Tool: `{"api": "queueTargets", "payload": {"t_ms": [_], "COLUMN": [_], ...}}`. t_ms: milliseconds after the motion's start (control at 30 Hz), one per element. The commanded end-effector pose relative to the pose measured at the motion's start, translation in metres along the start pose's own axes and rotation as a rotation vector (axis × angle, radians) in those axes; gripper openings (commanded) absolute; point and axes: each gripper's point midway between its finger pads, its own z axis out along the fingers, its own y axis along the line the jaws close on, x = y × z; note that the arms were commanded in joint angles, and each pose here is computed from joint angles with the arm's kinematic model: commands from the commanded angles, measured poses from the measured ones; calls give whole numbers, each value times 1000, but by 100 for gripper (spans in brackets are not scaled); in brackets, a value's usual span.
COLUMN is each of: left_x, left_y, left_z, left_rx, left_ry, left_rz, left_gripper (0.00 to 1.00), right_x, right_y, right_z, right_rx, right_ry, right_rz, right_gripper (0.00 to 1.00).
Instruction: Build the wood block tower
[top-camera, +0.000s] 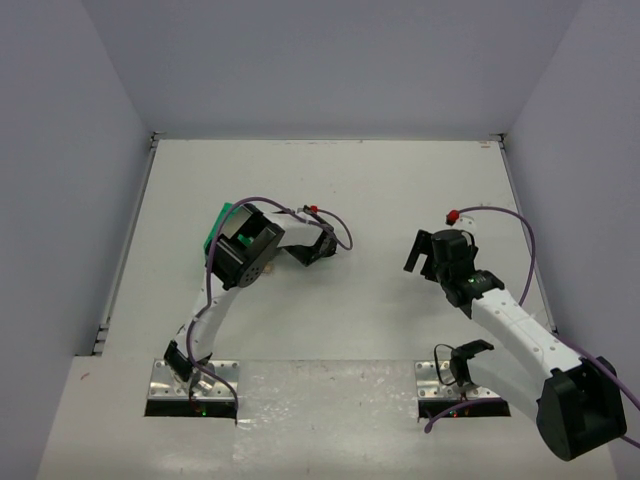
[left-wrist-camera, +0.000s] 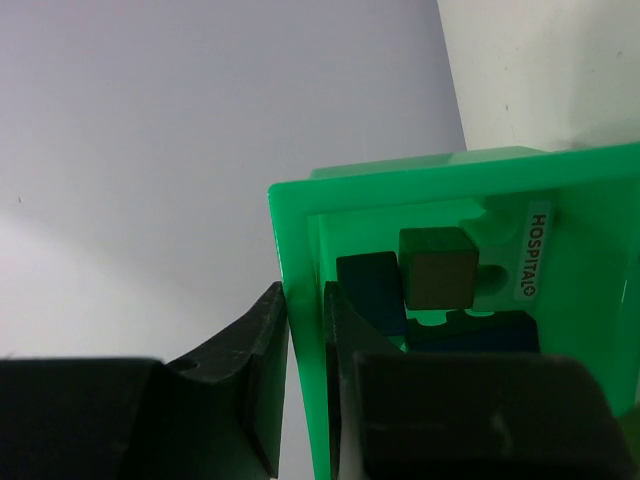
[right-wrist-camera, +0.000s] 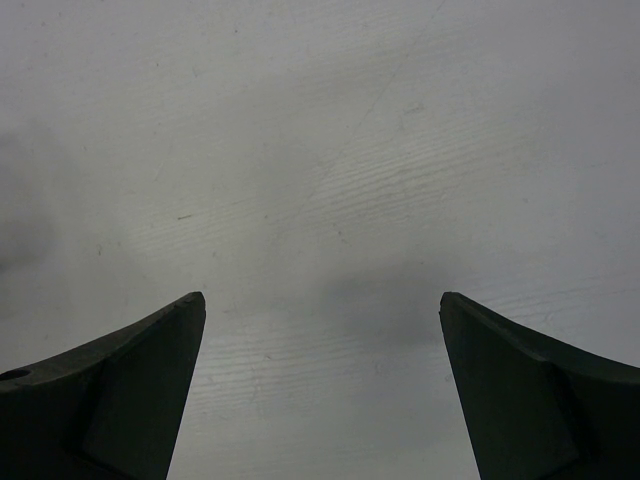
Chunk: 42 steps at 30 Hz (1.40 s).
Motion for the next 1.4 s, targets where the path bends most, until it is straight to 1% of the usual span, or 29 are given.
{"api": "queueTargets", "payload": {"t_ms": [0,67,467,933,1100,1367], "left_x": [-4,-4,-8,-7,-4,19], "left_y": [17,12,12,17,30,70], "left_z": [-4,-4,-10,-10,-10,-9], "left_rx": [-121,-120,-126,-126,-126,-122], "left_ry": [-29,-29,-42,-45,-44,-51], "left_rz": [103,127,128,98,24,-238], "left_gripper": [0,0,0,0,0,0], "right_x": [-20,-21,-20,-20,-19,-21], "right_y": [10,10,11,12,13,14], "right_z": [-5,-6,-8,-9,-9,-10], "right_rx": [-27,-31,-43,-50,-56,-57], "right_ry": [-45,-49,-49,-51,-44,-45], "right_rz": [10,12,15,17,15,16], "right_gripper": [99,99,99,99,99,99]}}
